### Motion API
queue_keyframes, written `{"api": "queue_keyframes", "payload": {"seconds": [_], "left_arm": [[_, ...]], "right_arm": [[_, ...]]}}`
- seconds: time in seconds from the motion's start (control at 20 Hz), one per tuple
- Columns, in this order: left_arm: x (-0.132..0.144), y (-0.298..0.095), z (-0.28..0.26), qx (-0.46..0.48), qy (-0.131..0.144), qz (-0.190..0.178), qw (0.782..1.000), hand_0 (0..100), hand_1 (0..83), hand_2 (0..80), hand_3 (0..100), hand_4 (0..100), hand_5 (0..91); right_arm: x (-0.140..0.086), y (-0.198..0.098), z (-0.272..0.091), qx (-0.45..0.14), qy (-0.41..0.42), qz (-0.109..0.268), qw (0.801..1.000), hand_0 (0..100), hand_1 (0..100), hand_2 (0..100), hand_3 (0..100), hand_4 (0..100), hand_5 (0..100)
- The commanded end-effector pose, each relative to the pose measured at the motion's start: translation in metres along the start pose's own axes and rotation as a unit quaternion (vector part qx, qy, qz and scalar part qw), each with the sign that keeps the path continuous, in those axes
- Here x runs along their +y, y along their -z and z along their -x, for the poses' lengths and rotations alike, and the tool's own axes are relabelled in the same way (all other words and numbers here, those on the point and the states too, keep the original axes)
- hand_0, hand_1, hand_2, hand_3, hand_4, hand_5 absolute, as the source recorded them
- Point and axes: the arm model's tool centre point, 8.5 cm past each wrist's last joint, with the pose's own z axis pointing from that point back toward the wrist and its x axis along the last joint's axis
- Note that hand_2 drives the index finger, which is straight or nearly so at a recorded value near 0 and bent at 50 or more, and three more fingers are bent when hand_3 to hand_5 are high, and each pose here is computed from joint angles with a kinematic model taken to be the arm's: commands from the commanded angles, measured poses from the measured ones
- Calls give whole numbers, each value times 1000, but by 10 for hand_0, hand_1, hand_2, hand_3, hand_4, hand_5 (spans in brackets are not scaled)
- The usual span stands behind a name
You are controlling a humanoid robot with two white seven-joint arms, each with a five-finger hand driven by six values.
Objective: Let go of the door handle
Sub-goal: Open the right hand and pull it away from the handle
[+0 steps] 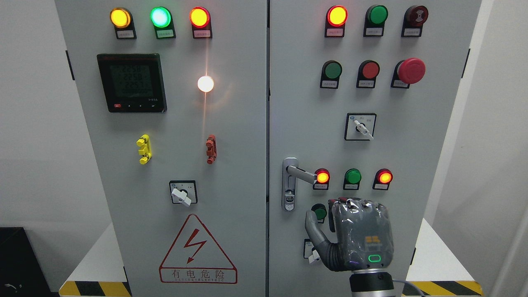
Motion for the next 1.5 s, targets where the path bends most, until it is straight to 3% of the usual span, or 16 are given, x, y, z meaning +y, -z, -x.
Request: {"api": "queue_keyframes", "payload": {"seconds": [0.0,0.15,0.4,0.75,0.95,1.25,1.45], "left_arm": [[0,-1,11,8,-1,0,1000,120,556,0,0,0,0],[0,-1,11,8,-1,0,1000,120,556,0,0,0,0],[0,-1,11,8,-1,0,1000,120,556,0,0,0,0],[0,-1,11,8,-1,0,1000,120,556,0,0,0,0],[0,-1,11,8,-1,0,1000,120,556,0,0,0,0],[0,-1,11,8,-1,0,1000,120,556,0,0,0,0],[0,-1,11,8,-1,0,1000,120,556,0,0,0,0]], "right_arm": [[-29,-13,39,18,-23,41,999,543,275,759,1000,943,934],[-33,-17,51,12,-11,51,999,539,275,662,962,890,852],[-52,-20,68,2,-17,75,997,529,279,434,683,644,598],[-57,-22,79,11,28,91,995,526,273,204,368,387,425],[-58,-22,75,8,36,99,994,526,245,104,197,226,255],[-54,-23,63,-7,49,98,994,537,239,39,112,126,89],[-52,-23,55,-15,58,96,994,545,235,58,82,99,32]]}}
